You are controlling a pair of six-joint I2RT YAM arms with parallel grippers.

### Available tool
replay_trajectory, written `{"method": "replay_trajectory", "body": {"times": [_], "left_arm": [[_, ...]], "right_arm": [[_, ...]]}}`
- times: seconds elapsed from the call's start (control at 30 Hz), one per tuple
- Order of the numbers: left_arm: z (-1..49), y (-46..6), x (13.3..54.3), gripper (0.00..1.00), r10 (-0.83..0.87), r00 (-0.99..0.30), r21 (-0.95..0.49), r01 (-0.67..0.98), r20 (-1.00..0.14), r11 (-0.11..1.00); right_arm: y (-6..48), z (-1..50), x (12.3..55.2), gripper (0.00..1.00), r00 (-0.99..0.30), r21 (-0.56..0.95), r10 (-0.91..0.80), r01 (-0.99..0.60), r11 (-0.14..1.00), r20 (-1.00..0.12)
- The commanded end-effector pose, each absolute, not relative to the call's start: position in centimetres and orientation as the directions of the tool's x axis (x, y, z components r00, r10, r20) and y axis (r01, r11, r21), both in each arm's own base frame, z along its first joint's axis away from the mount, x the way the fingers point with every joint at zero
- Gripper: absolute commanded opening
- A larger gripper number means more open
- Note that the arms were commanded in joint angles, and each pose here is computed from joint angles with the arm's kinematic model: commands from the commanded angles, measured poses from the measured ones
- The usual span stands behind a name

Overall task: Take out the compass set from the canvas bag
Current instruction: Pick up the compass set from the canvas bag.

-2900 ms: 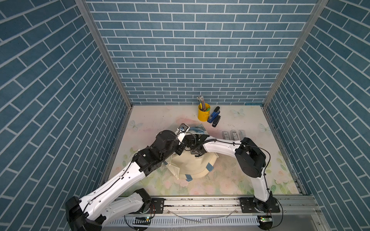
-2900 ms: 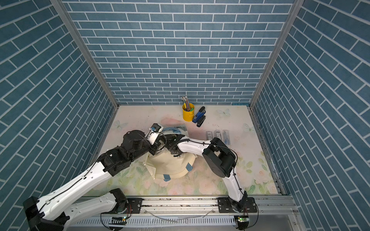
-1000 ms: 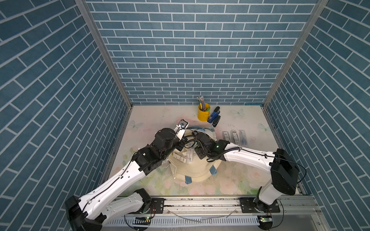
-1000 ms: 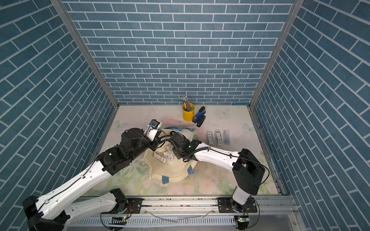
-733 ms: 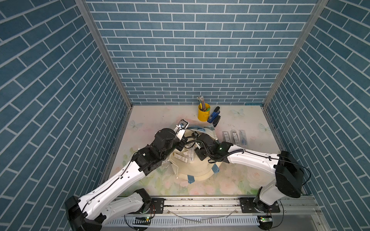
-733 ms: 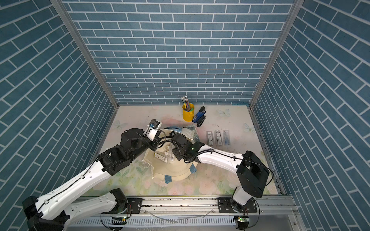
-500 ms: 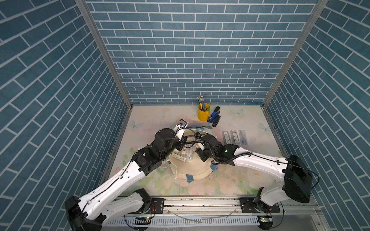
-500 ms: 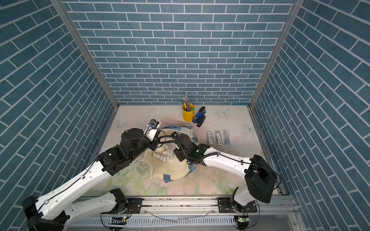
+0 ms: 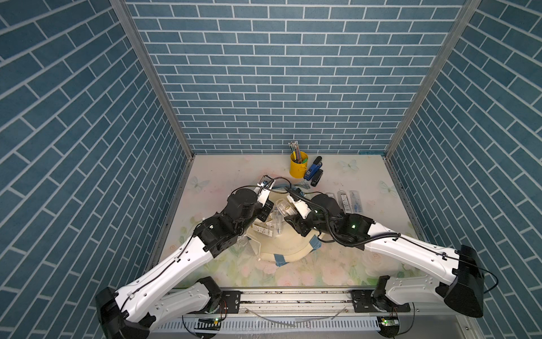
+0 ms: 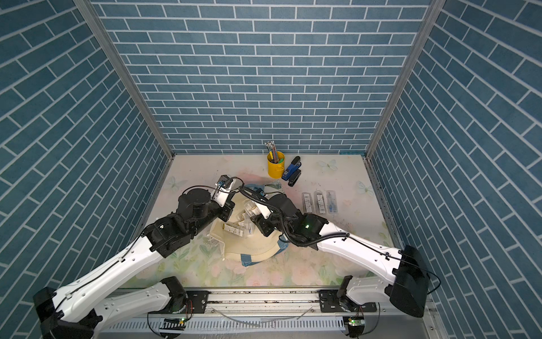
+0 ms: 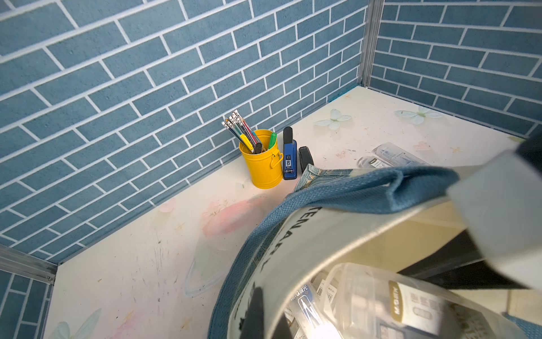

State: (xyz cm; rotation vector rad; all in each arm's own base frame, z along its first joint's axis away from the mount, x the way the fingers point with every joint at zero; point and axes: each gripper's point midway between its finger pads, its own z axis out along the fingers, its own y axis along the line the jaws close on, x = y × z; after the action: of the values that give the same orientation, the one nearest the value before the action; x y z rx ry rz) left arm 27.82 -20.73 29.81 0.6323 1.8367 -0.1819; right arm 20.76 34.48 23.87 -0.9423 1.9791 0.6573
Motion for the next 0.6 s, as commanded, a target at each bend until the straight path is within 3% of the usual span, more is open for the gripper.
{"method": "replay_trajectory", "body": {"times": [0.0, 0.3, 0.57], "left_arm": [[31.5, -20.3, 27.9, 0.00, 0.283, -0.185, 0.166, 0.477, -0.941, 0.863], [31.2, -20.0, 27.6, 0.00, 0.315, -0.181, 0.194, 0.485, -0.932, 0.853], [31.0, -19.7, 27.7, 0.00, 0.329, -0.190, 0.200, 0.494, -0.925, 0.846]], "right_arm": [[33.5, 29.5, 20.7, 0.19, -0.338, 0.104, -0.298, -0.798, 0.594, -0.893], [24.5, 33.5, 25.1, 0.17, -0.337, -0.017, -0.260, -0.582, 0.813, -0.905], [20.3, 32.6, 28.6, 0.16, -0.412, 0.099, -0.107, -0.448, 0.889, -0.905]]}}
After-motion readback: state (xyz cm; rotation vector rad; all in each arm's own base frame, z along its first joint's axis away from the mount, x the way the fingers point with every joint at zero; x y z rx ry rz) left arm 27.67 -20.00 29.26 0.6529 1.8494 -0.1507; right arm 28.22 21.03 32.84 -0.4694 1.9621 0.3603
